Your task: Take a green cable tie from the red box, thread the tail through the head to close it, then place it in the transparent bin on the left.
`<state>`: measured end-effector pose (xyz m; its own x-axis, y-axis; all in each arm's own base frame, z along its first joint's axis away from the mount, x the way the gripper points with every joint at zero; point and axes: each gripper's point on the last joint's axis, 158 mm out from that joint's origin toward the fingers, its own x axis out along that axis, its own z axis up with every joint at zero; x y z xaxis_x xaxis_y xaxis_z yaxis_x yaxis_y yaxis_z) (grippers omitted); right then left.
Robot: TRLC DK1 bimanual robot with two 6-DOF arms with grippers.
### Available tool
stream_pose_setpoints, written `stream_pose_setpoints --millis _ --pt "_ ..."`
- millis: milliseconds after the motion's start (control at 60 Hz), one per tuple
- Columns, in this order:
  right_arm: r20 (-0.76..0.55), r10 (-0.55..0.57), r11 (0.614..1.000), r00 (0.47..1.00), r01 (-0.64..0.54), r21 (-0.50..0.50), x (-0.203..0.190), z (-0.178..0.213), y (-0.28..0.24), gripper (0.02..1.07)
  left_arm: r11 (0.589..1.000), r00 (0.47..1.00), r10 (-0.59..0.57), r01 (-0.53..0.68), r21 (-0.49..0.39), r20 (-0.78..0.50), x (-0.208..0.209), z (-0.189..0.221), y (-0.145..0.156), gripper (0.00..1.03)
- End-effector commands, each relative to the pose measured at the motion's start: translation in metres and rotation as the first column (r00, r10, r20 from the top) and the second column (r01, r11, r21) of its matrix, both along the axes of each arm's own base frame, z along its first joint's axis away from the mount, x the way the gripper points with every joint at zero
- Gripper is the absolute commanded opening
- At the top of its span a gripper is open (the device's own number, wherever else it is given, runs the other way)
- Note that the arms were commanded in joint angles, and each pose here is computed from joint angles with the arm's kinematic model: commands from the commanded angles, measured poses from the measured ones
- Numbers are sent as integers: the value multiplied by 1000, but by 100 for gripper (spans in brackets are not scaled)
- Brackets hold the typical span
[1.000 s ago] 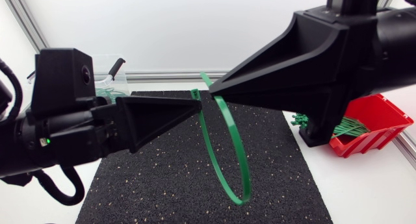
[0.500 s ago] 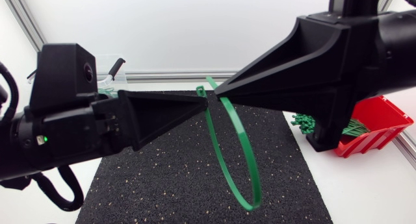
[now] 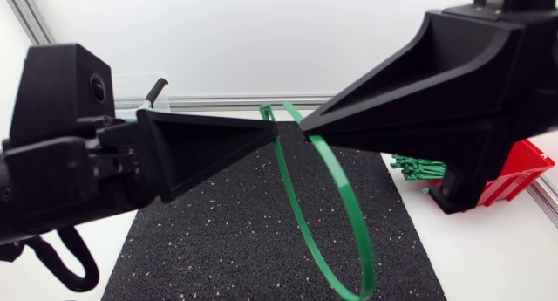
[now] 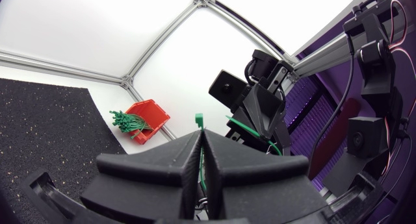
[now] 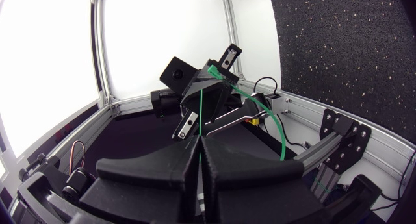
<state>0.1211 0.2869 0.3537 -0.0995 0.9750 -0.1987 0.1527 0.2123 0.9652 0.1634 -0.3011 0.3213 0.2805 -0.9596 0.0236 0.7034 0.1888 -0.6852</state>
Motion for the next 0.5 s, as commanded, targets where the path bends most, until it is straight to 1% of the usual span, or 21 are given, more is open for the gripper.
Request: stream_pose_setpoints --millis 0,483 --pt "-20 6 1000 1000 -6 11 -6 9 -1 8 999 1000 -11 11 -33 10 -6 17 -2 4" --pt "-46 5 1000 999 -5 -3 1 -7 6 8 1000 999 3 -2 -29 38 -5 19 -3 4"
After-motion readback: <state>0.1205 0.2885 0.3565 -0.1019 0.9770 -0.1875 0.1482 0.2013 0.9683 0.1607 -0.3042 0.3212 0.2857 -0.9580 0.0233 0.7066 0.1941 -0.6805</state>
